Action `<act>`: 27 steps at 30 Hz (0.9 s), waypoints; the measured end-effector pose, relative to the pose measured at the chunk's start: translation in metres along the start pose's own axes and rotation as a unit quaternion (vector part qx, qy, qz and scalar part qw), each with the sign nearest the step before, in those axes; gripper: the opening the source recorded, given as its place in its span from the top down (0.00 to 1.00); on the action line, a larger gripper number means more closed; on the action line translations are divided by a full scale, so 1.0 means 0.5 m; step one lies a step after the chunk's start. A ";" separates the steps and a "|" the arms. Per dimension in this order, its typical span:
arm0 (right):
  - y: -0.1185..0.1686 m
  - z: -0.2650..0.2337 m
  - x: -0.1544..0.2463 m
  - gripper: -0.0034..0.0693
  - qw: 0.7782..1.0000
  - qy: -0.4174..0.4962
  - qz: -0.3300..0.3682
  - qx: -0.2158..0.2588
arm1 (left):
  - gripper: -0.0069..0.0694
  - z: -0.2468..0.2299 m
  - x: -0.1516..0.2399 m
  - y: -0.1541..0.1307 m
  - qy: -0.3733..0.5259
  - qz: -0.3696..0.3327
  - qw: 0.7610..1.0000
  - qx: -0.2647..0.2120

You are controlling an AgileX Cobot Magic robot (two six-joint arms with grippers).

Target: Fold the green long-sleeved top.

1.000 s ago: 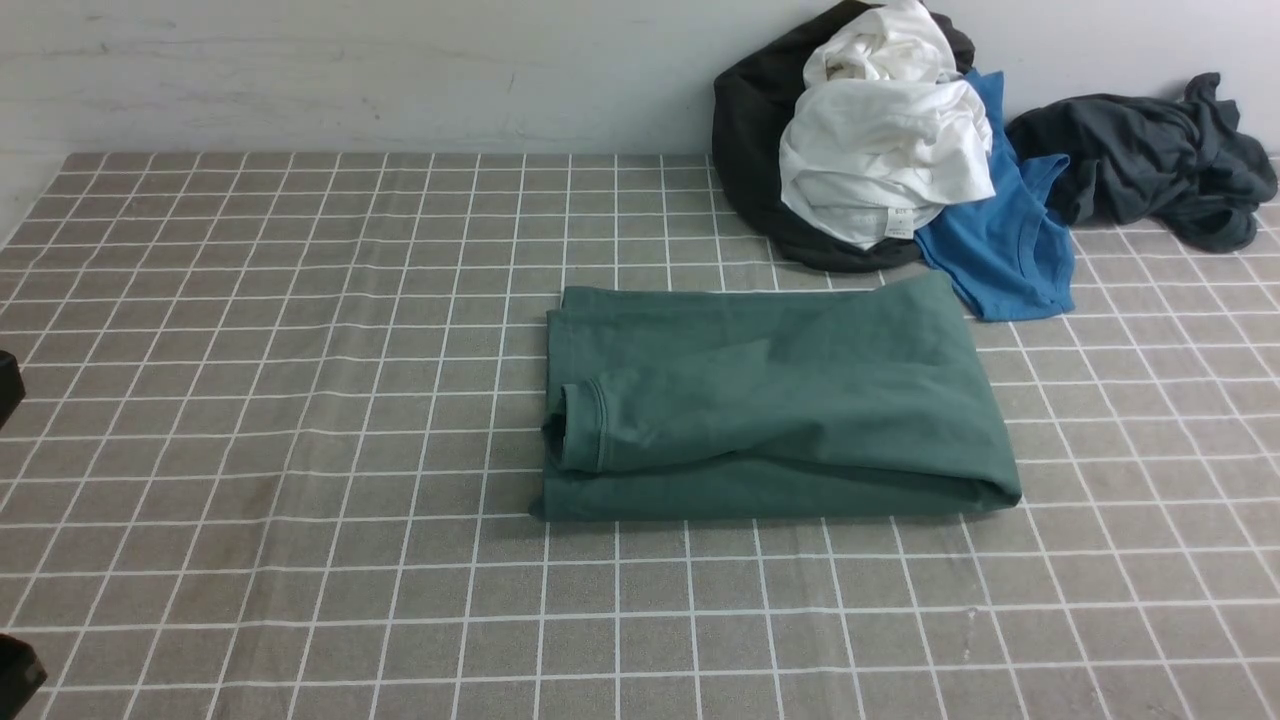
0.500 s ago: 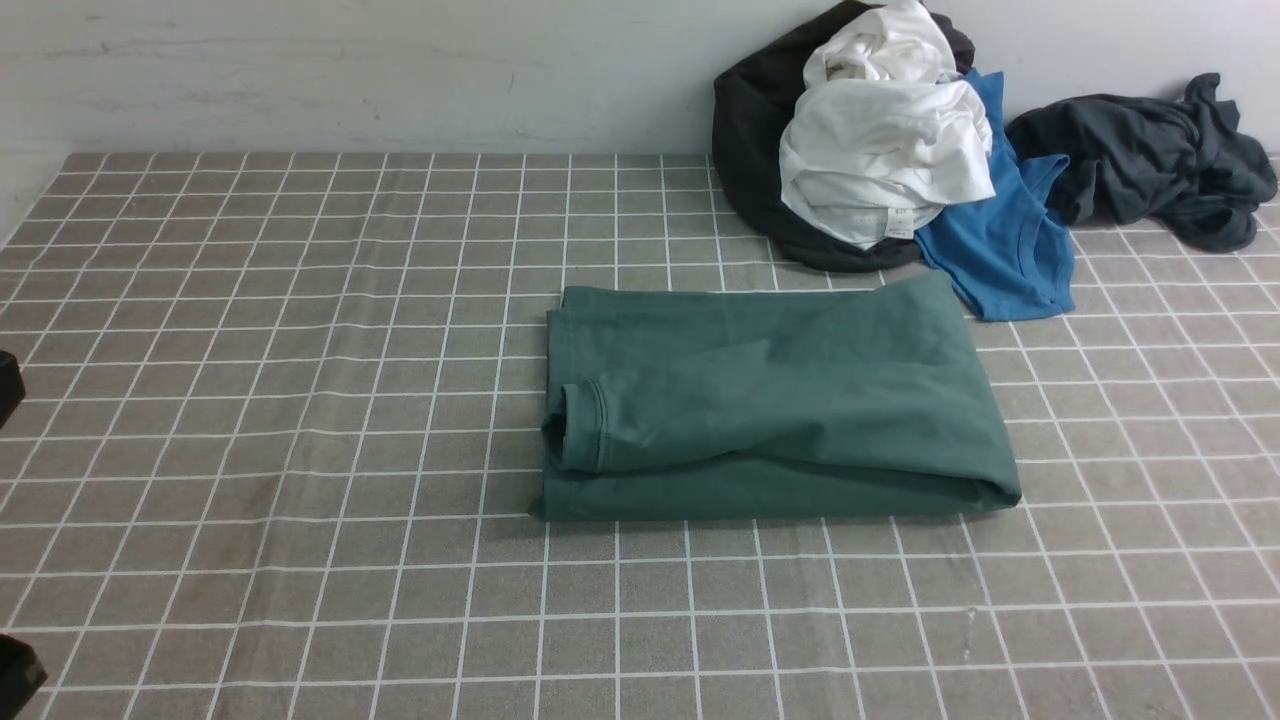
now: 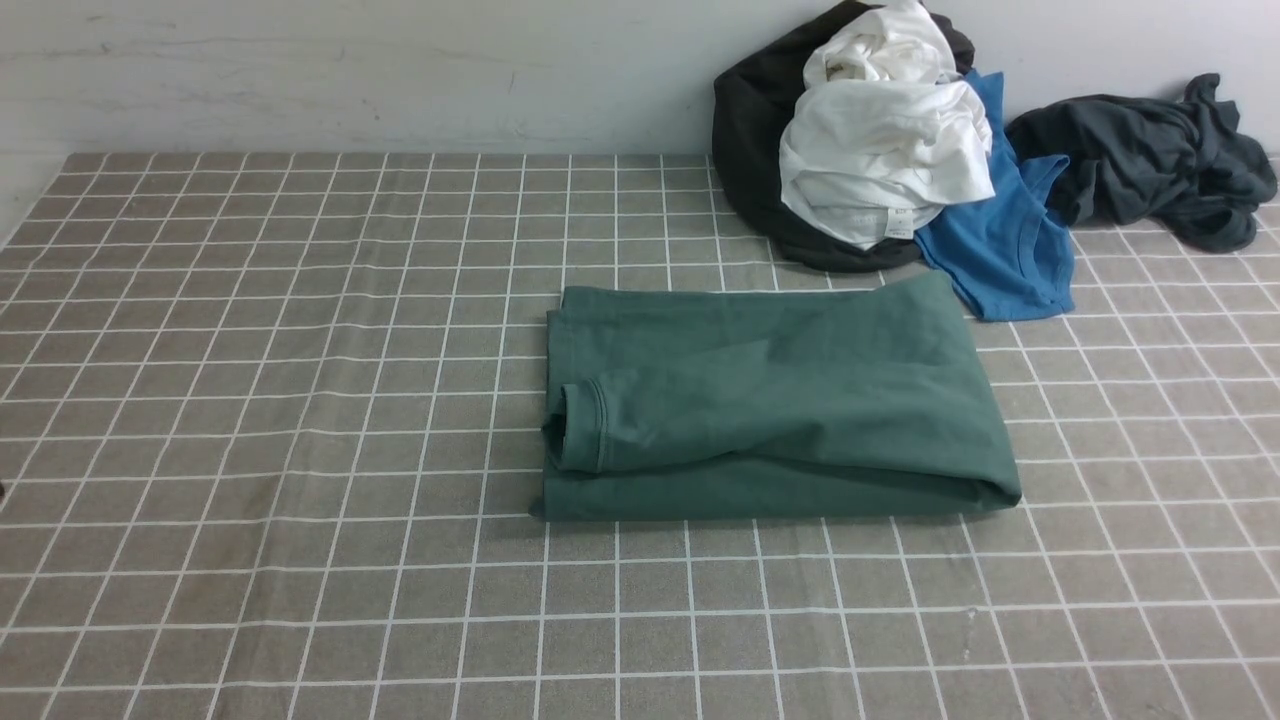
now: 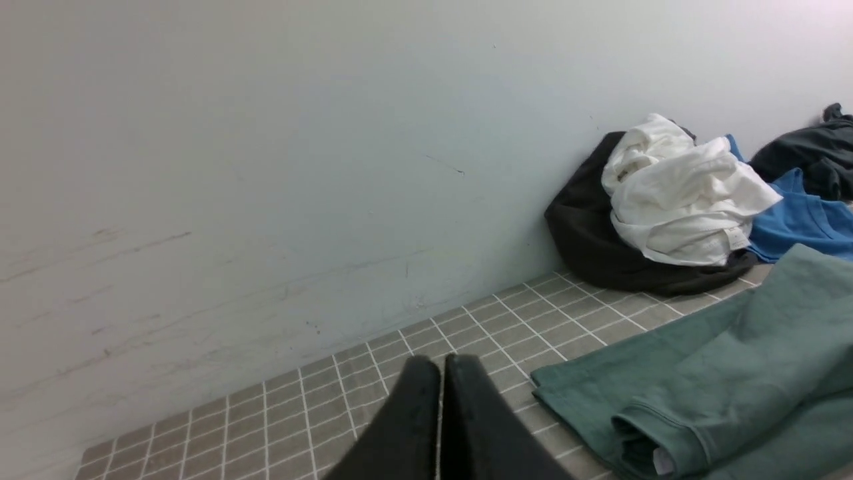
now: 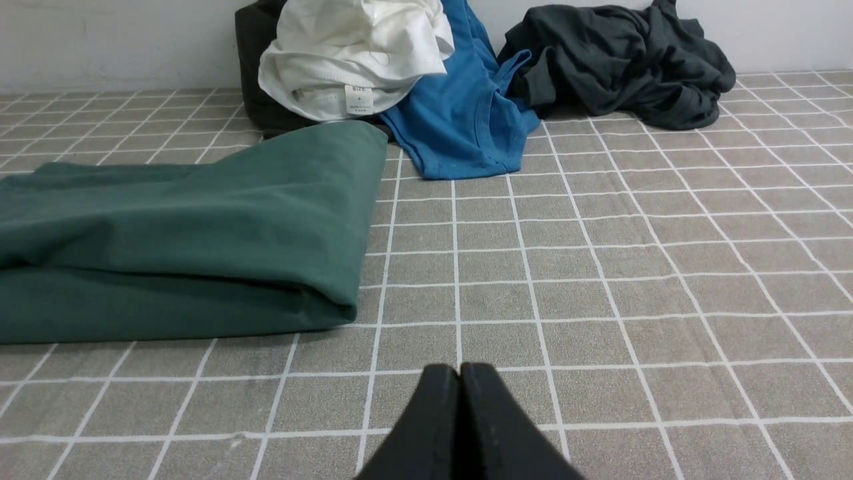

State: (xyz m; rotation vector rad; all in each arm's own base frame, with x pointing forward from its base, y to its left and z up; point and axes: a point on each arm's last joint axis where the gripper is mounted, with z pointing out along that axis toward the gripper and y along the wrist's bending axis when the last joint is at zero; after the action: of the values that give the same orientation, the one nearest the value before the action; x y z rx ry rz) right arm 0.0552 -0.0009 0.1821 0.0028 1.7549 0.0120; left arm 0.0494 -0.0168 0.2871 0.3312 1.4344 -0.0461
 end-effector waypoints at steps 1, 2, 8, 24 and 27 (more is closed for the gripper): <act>0.000 0.000 0.000 0.97 1.000 0.000 0.000 0.000 | 0.92 -0.005 0.009 -0.001 -0.007 0.001 1.000 -0.005; 0.000 0.000 0.000 0.97 1.000 0.000 0.000 0.000 | 0.92 -0.010 0.016 -0.002 -0.014 0.002 1.000 -0.009; 0.000 0.000 0.000 0.97 1.000 0.000 0.000 0.000 | 0.92 -0.011 0.092 -0.008 0.001 -0.015 0.999 -0.028; 0.000 0.000 0.000 0.97 1.000 0.001 0.000 0.000 | 0.92 -0.019 0.223 -0.030 0.184 -0.127 0.974 -0.039; 0.000 0.000 0.000 0.97 1.000 0.001 0.000 0.000 | 0.92 -0.021 0.228 -0.031 0.198 -0.127 0.971 -0.038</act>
State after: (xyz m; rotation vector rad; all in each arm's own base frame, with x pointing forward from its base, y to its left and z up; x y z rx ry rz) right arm 0.0552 -0.0009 0.1820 0.0038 1.7567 0.0124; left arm 0.0521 -0.0098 0.1716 0.0924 1.8647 -0.1382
